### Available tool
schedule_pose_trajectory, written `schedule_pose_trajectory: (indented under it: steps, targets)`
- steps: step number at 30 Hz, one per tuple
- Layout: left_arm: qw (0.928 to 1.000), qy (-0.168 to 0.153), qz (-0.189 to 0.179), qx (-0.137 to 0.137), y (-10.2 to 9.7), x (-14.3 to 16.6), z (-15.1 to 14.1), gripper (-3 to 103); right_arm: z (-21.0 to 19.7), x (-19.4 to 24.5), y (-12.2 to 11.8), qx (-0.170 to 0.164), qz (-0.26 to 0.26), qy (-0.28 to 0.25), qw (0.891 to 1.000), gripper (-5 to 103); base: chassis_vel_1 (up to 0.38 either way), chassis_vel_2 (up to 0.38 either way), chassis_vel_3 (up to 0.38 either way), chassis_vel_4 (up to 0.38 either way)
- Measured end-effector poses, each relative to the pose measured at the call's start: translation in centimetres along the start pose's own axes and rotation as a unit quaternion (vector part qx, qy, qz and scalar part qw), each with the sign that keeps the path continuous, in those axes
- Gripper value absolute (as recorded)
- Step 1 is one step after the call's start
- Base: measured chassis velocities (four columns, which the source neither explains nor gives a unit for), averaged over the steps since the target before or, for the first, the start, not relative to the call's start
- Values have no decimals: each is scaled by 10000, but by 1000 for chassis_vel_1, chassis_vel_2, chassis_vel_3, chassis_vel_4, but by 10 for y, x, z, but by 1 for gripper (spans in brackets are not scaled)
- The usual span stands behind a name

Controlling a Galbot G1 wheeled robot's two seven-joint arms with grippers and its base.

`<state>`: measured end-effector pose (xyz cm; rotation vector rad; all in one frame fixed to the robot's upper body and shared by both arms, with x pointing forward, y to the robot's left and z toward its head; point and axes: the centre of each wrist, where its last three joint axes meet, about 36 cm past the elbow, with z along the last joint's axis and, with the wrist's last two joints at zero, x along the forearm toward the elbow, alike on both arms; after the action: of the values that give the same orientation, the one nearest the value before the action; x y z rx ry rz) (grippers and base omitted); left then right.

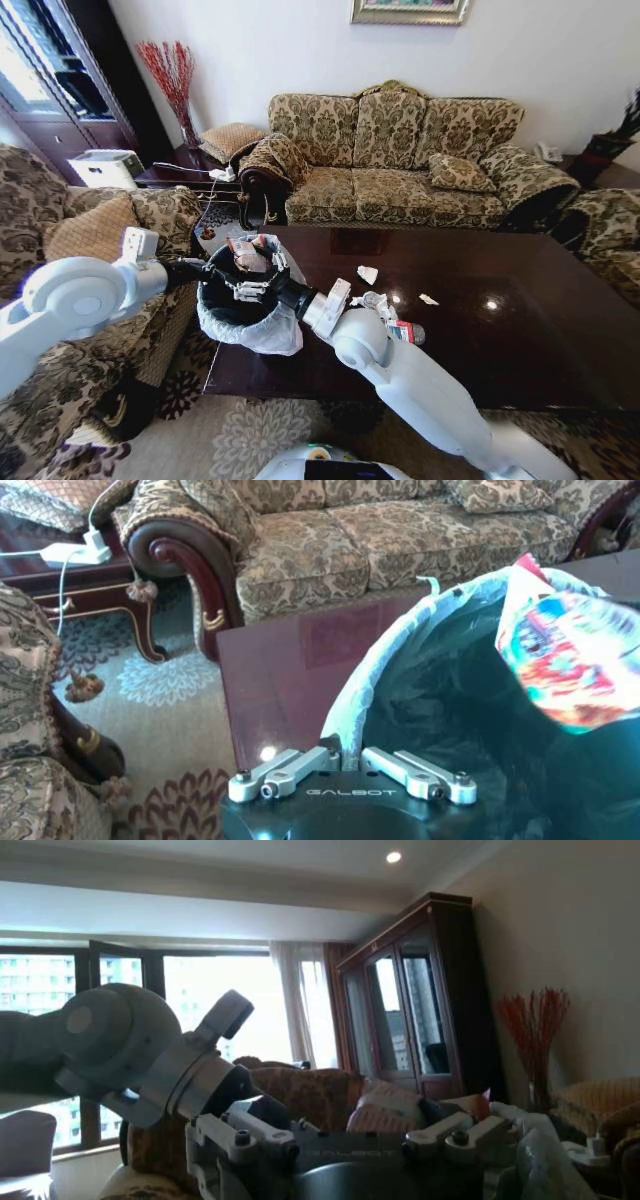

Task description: Move to the front of the table and place the trash on the table into the trash bin.

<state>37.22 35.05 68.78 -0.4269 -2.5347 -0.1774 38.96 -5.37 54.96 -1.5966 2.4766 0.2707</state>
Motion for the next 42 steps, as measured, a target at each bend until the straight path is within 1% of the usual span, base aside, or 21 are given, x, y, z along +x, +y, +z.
schedule_pose_trajectory:
  steps: [5,7,8,10,13,14,16,17,20,23,25,28,29,30,31,32,35,36,38,40,42]
  targets:
    - [10000,-4,11,-28,-3,1,0,0,2,0,3,74,23,108,9999,100,0,0,0,0]
    - [10000,-9,14,-38,-4,1,0,0,7,2,2,487,-32,170,9987,100,0,0,0,0]
    - [10000,-9,14,-38,-4,1,0,0,7,2,2,487,-32,170,9987,100,0,0,0,0]
    - [10000,-7,16,-47,-5,1,1,0,9,3,-8,1328,-370,209,9902,100,0,0,0,0]
    - [10000,-17,13,-72,-6,2,1,0,5,1,-22,2120,-684,337,9743,100,0,0,0,0]
    - [10000,-17,13,-72,-6,2,1,0,5,1,-22,2120,-684,337,9743,100,0,0,0,0]
    - [10000,-26,15,-86,-6,2,0,0,-7,-3,-30,2602,-1024,371,9594,100,0,0,0,0]
    - [10000,-26,15,-86,-6,2,0,0,-7,-3,-30,2602,-1024,371,9594,100,0,0,0,0]
    - [10000,-39,11,-91,-6,2,0,0,-35,-7,-34,3156,-1160,548,9402,100,0,0,0,0]
    - [9999,-56,7,-89,-6,3,0,0,-41,-4,-39,3385,-1144,771,9308,100,0,0,0,0]
    - [9999,-73,14,-83,-6,3,0,0,-42,-1,-42,3401,-1065,698,9317,100,0,0,0,0]
    - [9999,-98,-25,-5,-1,3,0,0,-48,14,-38,2300,52,120,9731,100,0,0,0,0]
    - [9999,-98,-25,-5,-1,3,0,0,-48,14,-38,2300,52,120,9731,100,0,0,0,0]
    - [9999,-89,-78,12,2,2,0,0,-48,21,-40,1797,652,-79,9815,100,0,0,0,0]
    - [9999,-70,-141,16,6,1,0,0,-43,32,-44,1355,1342,-159,9815,100,0,0,0,0]
    - [9999,-70,-141,16,6,1,0,0,-43,32,-44,1355,1342,-159,9815,100,0,0,0,0]
    - [9998,-47,-212,20,10,0,0,0,-7,69,-50,576,3026,228,9511,100,0,0,0,0]
    - [9998,-47,-212,20,10,0,0,0,-7,69,-50,576,3026,228,9511,100,0,0,0,0]
    - [9997,-62,-219,17,11,0,0,0,30,95,-47,84,3943,745,9159,100,0,0,0,0]
    - [9997,-69,-218,11,10,0,-1,0,37,98,-45,-7,4079,841,9091,100,0,0,0,0]
    - [9997,-86,-218,-31,9,1,-3,0,63,110,-33,-231,4435,1232,8875,100,0,0,0,0]
